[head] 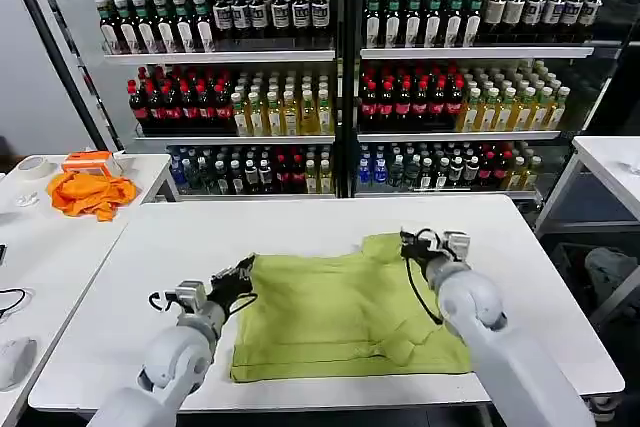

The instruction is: Fold and organize the clothes.

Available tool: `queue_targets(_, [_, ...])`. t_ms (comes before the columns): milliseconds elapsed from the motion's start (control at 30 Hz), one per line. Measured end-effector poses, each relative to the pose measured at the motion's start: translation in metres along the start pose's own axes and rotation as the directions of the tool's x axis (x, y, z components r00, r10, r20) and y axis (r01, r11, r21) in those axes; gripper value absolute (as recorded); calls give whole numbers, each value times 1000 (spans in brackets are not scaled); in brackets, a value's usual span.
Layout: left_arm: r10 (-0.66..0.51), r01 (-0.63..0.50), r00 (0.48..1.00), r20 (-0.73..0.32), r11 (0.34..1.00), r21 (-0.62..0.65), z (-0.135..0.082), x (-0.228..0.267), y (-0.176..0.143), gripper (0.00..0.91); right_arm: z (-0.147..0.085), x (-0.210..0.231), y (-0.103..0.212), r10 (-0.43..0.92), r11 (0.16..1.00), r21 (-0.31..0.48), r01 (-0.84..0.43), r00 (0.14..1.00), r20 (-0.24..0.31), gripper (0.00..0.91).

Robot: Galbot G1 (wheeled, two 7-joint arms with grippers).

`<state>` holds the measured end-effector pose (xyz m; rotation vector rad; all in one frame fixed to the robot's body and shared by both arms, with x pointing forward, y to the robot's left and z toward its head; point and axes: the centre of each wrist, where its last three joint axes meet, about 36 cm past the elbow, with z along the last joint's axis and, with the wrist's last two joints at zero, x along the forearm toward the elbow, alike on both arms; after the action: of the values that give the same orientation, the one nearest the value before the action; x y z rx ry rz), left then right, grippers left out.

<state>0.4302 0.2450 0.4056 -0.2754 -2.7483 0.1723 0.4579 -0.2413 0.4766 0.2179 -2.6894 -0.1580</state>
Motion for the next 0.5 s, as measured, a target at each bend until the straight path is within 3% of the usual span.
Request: queue_targets(500, [-5,5,999,-36,1000,2,24,52,-4,20,23,92,0,21,1000,4,-22,999,33,0])
